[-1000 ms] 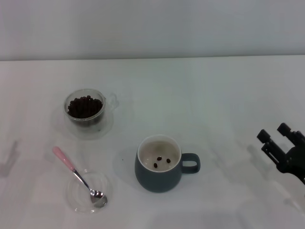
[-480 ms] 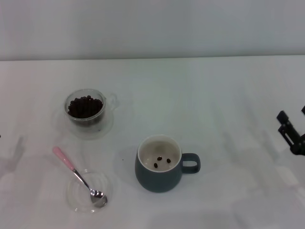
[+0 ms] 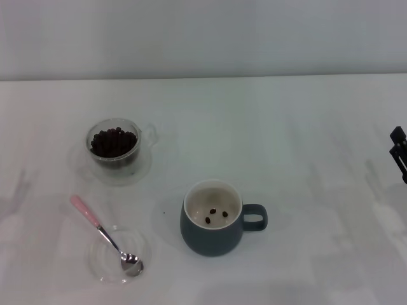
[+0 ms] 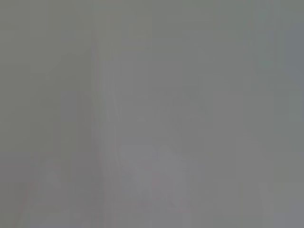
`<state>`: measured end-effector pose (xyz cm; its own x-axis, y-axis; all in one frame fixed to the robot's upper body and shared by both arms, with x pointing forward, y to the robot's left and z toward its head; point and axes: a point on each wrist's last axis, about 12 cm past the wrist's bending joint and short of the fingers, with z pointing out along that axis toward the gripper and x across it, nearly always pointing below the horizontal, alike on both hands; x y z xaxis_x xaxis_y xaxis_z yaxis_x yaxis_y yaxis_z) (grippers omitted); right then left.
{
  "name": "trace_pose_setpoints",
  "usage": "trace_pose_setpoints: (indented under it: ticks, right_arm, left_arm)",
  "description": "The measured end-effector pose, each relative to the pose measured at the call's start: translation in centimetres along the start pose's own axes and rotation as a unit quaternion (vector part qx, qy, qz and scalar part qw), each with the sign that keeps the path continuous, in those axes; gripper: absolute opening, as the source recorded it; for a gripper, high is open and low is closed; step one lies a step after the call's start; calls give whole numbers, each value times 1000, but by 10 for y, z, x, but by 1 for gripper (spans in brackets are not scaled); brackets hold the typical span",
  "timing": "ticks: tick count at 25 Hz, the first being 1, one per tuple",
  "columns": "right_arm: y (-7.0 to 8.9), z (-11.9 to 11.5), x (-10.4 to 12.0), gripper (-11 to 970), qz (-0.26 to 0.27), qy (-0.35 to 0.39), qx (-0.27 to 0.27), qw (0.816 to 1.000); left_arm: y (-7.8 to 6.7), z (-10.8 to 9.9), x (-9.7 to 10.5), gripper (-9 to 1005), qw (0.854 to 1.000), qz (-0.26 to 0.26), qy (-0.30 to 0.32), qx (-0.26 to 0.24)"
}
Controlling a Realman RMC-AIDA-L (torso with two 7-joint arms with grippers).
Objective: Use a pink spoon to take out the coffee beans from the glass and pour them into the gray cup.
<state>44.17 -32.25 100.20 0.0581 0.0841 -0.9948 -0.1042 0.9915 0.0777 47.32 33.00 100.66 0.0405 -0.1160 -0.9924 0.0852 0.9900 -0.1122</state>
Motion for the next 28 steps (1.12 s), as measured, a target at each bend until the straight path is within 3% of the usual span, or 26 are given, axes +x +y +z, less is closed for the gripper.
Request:
trace_pose_setpoints:
  ticks: [15,28]
  right_arm:
    - [8,-1,1,704,31,-6,13,999]
    - [13,12,-4,704,37,-21,5,999]
  left_arm:
    - [-2,16,-6,887,1000,19,-12,-4]
    - [8,15,-10,888,999,25,-20,-25]
